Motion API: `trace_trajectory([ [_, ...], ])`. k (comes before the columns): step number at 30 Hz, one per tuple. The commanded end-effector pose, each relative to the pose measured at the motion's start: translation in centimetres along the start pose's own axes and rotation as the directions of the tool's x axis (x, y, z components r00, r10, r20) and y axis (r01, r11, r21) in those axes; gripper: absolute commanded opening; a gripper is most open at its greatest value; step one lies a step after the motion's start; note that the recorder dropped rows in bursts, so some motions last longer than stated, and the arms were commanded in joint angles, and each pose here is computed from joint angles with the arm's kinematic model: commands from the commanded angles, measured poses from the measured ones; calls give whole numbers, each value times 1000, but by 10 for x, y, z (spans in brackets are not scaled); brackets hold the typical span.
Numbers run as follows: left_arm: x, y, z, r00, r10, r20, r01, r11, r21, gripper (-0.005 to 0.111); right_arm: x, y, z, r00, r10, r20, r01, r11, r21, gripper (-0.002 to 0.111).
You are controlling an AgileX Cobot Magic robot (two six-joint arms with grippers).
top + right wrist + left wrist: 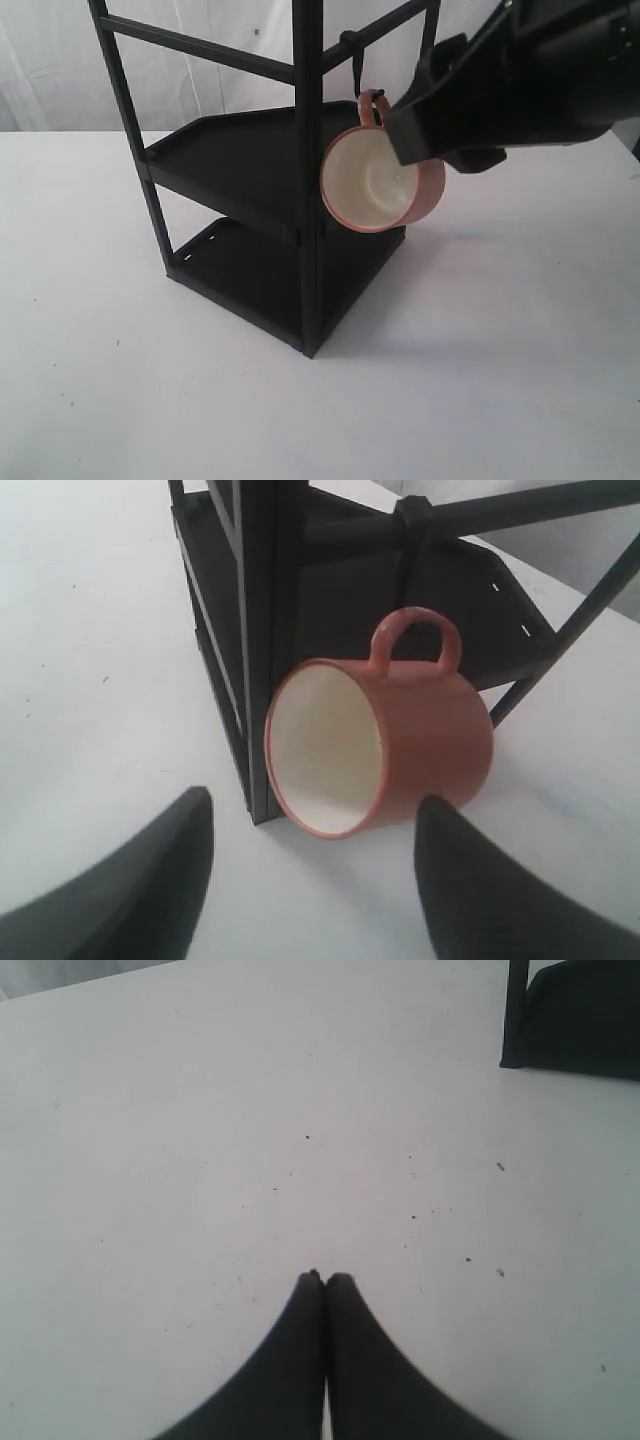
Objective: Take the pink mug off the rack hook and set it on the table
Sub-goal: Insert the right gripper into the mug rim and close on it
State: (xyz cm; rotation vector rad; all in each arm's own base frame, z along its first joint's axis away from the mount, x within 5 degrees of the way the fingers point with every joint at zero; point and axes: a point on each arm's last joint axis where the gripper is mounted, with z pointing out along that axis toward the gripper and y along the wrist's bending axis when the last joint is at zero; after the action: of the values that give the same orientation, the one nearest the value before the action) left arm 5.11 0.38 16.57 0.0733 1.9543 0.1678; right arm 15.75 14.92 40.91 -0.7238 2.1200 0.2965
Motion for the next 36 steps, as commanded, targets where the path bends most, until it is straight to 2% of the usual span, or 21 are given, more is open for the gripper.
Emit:
trace_trajectory([
  [1, 1, 0, 0, 1000, -2, -5, 2, 1000, -1, 0, 2, 2, 17, 994, -15, -112, 18, 1000, 24, 58],
  [4, 1, 0, 0, 1000, -2, -5, 2, 1000, -1, 0, 3, 1, 27, 975, -47, -218, 62, 996, 60, 58],
  [7, 1, 0, 0, 1000, -2, -5, 2, 1000, -1, 0, -5, -3, 32, 973, -76, -216, 102, 989, 112, 58],
  [11, 1, 0, 0, 1000, -2, -5, 2, 1000, -1, 0, -12, -2, 38, 989, -39, -144, 56, 991, 119, 58],
  [18, 1, 0, 0, 1000, -2, -5, 2, 1000, -1, 0, -8, 5, 63, 977, -17, -215, 39, 994, 98, 58],
  [22, 1, 0, 0, 1000, -2, -5, 2, 1000, -1, 0, -8, 3, 71, 976, 9, -218, 23, 989, 144, 58],
  [27, 1, 0, 0, 1000, -2, -5, 2, 1000, -1, 0, -6, -7, 76, 972, 55, -230, 13, 958, 285, 58],
  [32, 1, 0, 0, 1000, -2, -5, 2, 1000, -1, 0, -4, -6, 83, 967, 70, -244, 4, 957, 289, 58],
  [36, 1, 0, 0, 1000, -2, -5, 2, 1000, -1, 0, -4, -5, 87, 965, 75, -250, 2, 956, 293, 52],
])
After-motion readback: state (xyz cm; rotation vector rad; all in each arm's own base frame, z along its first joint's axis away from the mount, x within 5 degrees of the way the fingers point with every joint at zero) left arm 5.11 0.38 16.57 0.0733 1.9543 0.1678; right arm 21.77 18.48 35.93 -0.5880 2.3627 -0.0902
